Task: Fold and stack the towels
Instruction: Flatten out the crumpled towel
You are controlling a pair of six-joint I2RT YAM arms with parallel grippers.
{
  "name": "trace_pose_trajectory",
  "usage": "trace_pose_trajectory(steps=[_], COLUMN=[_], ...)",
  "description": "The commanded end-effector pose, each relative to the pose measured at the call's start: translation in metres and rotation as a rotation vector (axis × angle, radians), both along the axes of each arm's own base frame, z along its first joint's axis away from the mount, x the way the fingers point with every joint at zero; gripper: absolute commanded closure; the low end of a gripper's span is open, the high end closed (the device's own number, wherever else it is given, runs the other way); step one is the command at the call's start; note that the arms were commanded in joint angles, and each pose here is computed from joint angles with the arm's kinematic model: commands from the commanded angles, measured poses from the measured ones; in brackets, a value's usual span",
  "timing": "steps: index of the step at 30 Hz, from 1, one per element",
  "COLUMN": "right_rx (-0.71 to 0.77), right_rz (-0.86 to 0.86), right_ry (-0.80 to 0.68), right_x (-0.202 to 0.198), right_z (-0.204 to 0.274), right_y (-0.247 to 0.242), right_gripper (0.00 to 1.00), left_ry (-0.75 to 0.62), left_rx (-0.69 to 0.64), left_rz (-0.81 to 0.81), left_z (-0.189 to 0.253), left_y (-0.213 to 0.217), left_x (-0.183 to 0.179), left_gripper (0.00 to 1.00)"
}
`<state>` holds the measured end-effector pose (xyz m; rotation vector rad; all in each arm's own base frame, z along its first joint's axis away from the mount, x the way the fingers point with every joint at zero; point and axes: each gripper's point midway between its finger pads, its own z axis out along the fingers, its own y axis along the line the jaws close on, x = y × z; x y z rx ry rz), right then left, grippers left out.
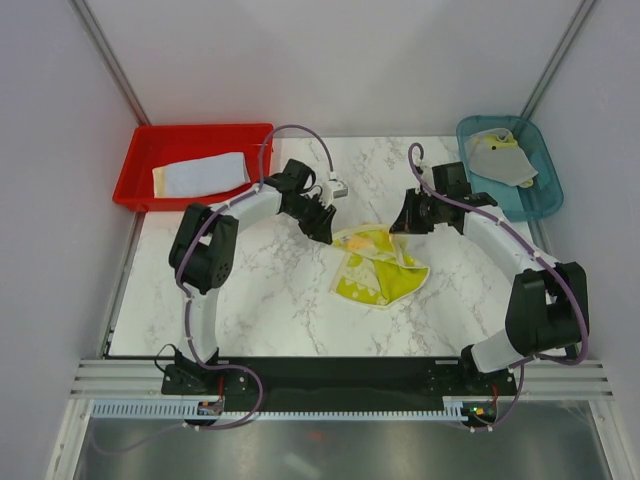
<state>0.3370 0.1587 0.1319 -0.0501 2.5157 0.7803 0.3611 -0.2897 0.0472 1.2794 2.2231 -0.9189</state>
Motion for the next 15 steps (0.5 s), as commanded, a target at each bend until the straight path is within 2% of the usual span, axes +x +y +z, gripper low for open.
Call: trace_pose_trajectory(steps=[1, 3, 4, 7, 9, 10, 11, 15], right_rx=[0.022, 0.020, 0.015, 0.005, 0.005, 0.020, 0.025, 0.045], right_rz=[0.003, -0.008, -0.019, -0.066, -0.066, -0.057, -0.059, 0.009], right_ry=[-0.055, -0.059, -0.078, -0.163, -0.209, -0.272, -0.308, -0.457], right_x=[0.010, 0.011, 0.014, 0.028, 0.029, 0.034, 0.032, 0.003], right_z=[0.012, 0.015, 0.021, 0.059, 0.087, 0.115, 0.133, 0.199], right_y=[0.003, 0.002, 0.000, -0.001, 0.001, 0.006, 0.007, 0.024], right_gripper=[1.00, 1.00, 1.00, 1.00, 1.00, 1.00, 1.00, 1.00], left_ry=[-0.068, -0.080, -0.110, -0.193, -0.286, -0.313, -0.357, -0.402], left_rx=[0.004, -0.003, -0.010, -0.006, -0.050, -0.064, -0.117, -0.173], left_rz=[-0.020, -0.003, 0.012, 0.100, 0.163, 0.188, 0.206, 0.225], left_z=[0.010, 0.021, 0.036, 0.078, 0.136, 0.155, 0.195, 0.262], left_y=[-0.006, -0.007, -0.007, -0.003, 0.000, 0.003, 0.004, 0.013], left_x=[0.010, 0.013, 0.016, 0.029, 0.033, 0.032, 0.024, -0.018], left_gripper=[0.74, 0.87, 0.98, 0.98, 0.98, 0.98, 0.98, 0.98])
